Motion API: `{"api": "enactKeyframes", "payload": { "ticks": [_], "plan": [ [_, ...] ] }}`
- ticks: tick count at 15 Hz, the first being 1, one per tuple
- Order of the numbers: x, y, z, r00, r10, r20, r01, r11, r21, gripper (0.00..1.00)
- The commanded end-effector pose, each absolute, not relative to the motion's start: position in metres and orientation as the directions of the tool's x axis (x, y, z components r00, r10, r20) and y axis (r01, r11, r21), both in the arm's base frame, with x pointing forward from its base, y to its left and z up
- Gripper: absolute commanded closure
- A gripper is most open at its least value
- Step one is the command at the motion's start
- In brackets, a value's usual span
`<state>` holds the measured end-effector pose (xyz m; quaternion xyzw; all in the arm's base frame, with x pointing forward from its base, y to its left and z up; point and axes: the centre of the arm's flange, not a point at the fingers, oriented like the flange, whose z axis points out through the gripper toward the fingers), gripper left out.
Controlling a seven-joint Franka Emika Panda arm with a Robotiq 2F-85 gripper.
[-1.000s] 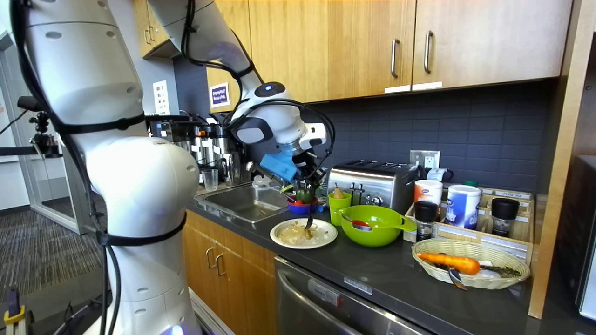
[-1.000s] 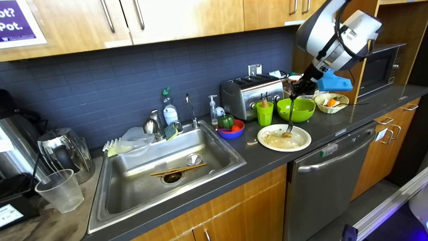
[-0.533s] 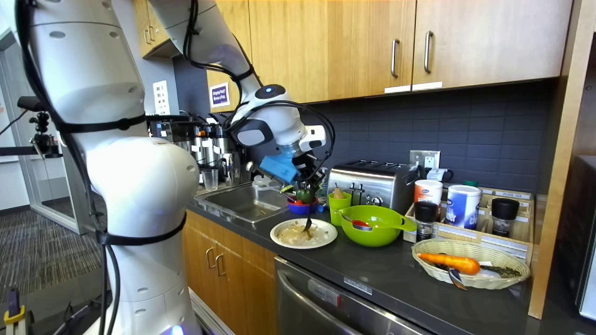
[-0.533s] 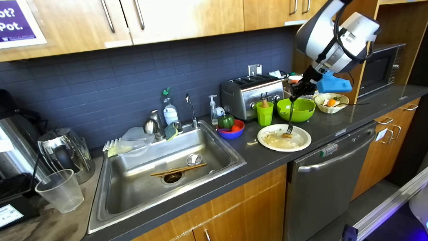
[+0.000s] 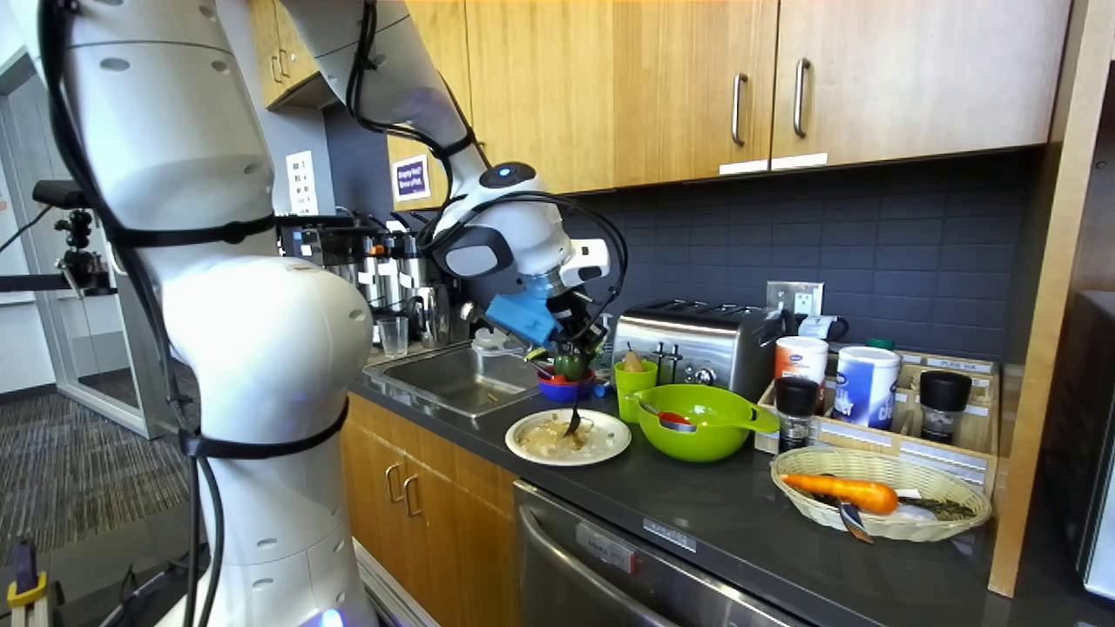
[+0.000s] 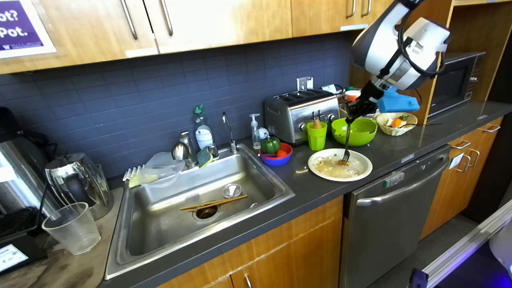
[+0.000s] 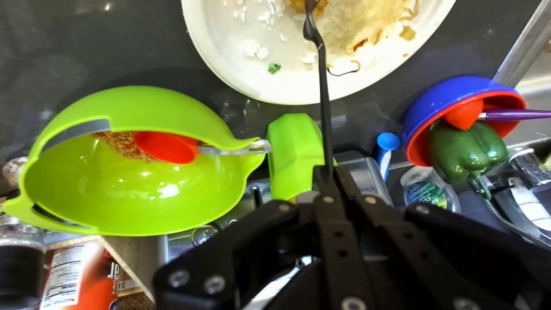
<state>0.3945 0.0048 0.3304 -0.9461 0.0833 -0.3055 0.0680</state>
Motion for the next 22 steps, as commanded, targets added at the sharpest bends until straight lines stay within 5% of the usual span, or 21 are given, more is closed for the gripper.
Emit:
{"api": "enactKeyframes", "payload": {
  "ticks": [1,22],
  "plan": [
    [0.394,0.009,0.340,0.804,-0.202,0.560,-0.129,-0.977,-0.169,0.99],
    [0.381,-0.009,0.391,0.716,-0.229,0.659,-0.138,-0.972,-0.188,0.99]
  ]
}}
